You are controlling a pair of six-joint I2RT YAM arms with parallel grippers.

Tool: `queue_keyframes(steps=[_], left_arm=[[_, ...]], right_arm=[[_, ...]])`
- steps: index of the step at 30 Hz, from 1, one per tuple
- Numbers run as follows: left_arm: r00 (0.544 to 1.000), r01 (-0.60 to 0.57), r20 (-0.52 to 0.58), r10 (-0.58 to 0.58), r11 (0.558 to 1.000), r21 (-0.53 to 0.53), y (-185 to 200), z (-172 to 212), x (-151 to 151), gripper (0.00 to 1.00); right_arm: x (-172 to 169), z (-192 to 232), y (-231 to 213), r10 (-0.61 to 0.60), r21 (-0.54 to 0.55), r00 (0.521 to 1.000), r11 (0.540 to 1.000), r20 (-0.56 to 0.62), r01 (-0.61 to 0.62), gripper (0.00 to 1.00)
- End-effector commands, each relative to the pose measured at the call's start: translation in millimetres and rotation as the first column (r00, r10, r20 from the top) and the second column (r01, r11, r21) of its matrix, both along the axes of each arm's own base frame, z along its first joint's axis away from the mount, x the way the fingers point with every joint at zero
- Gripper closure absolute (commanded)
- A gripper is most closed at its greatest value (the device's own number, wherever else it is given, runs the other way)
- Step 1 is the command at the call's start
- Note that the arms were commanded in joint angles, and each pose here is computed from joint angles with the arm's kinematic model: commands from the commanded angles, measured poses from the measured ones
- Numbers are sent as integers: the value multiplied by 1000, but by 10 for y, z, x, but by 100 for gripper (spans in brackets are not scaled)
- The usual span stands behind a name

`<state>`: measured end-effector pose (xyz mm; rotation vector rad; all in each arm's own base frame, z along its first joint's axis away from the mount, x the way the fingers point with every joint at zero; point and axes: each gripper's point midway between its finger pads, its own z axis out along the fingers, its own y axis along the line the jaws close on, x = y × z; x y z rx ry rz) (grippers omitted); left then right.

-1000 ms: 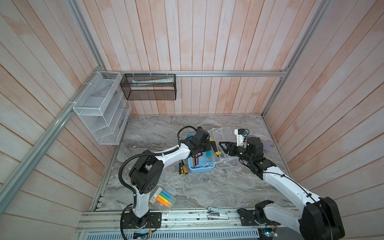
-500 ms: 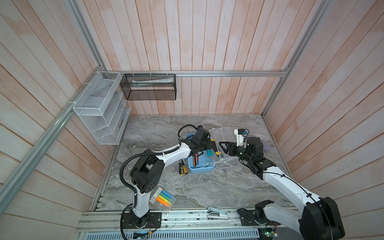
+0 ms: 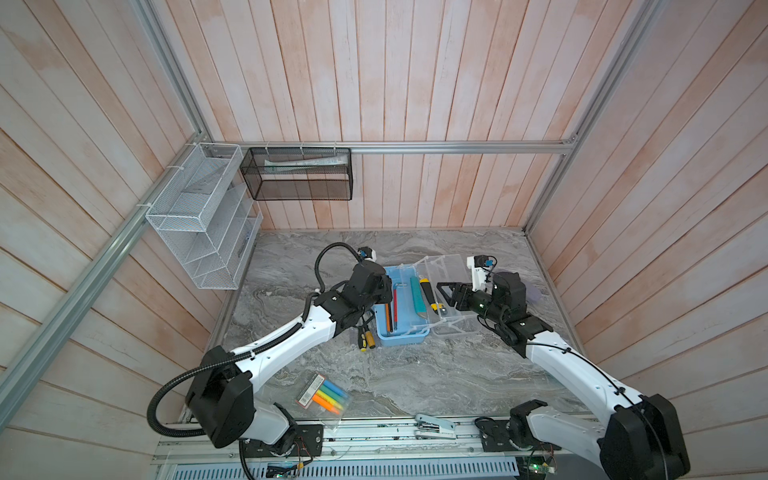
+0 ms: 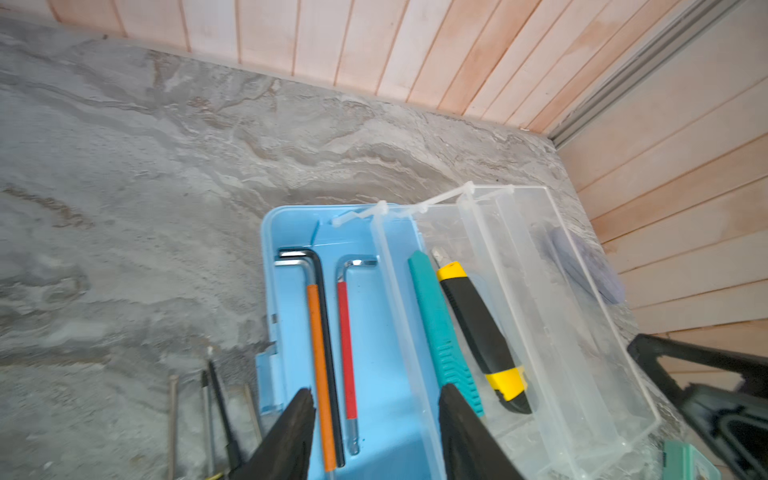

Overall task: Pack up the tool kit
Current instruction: 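Open the left gripper and move it back over the screwdrivers, then lower the left gripper onto the clear-handled screwdriver and close on it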

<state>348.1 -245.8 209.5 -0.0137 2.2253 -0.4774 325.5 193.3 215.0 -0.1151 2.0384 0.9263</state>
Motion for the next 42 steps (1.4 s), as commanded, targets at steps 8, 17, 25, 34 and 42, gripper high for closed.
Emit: queue_keyframes(steps=[8, 17, 25, 34, 42], left_arm=[[979, -144, -135, 155, 986, 87, 850, -603, -325, 49], [954, -154, -241, 181, 980, 126, 1050, -1034, -489, 49], [942, -115, -301, 149, 985, 126, 954, -1301, -464, 51], [930, -84, -346, 125, 988, 132, 859, -1526, -416, 62], [920, -70, -372, 123, 986, 153, 835, -1676, -400, 67]], right_arm=[[-66, 166, 299, -18, -177, 996, 984, 83, 33, 41], [-247, 92, 647, 31, -228, 997, 974, 72, -14, 42], [-286, -62, 842, 80, -220, 996, 973, 26, -73, 43], [-250, -140, 906, 89, -220, 996, 972, 9, -85, 43], [-226, -155, 926, 90, -224, 996, 971, 10, -85, 42]])
